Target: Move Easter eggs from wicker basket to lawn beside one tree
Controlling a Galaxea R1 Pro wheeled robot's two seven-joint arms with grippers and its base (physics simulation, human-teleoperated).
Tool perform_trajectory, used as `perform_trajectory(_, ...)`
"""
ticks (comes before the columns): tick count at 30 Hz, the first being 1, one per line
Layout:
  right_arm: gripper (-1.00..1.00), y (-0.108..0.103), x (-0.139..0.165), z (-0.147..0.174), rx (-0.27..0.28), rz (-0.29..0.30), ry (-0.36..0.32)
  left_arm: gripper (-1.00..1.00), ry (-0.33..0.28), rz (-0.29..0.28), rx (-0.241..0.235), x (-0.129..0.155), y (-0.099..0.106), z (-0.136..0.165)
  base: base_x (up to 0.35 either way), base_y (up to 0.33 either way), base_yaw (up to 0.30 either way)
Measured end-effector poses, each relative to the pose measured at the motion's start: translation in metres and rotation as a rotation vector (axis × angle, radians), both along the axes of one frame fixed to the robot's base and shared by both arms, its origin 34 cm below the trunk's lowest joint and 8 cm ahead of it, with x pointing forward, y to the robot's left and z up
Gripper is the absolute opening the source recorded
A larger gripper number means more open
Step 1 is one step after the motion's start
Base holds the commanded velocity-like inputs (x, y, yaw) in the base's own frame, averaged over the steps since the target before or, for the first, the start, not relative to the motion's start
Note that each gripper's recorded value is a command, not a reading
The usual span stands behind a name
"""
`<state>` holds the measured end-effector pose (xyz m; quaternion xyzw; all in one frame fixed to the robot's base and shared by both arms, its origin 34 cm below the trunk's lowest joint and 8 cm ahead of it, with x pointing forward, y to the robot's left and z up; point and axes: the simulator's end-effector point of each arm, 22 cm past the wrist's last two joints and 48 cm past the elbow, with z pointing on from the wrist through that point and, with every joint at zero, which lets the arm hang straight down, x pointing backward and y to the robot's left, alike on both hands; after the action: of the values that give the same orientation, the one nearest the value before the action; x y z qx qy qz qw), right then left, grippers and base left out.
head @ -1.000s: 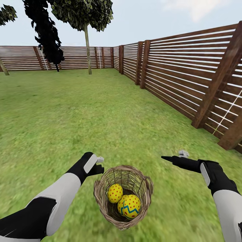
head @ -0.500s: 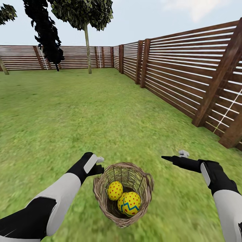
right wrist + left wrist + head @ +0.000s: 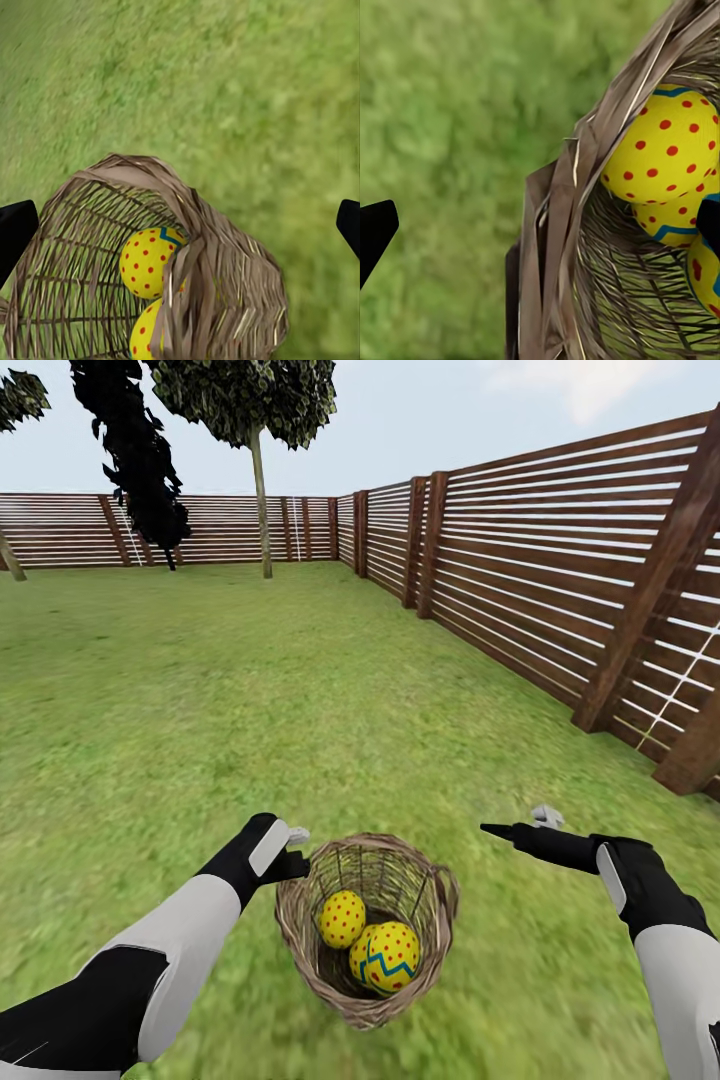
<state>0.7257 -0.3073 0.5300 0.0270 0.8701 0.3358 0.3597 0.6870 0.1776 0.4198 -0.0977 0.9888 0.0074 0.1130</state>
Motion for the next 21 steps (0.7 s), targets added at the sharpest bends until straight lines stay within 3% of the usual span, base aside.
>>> perform_trajectory(21,1.00,-0.001,-0.011,-0.042,-0.001,-0.002,-0.002,1.00,0.000,0.000,0.000,-0.011,0.000,-0.043,0.000,0.000,0.000)
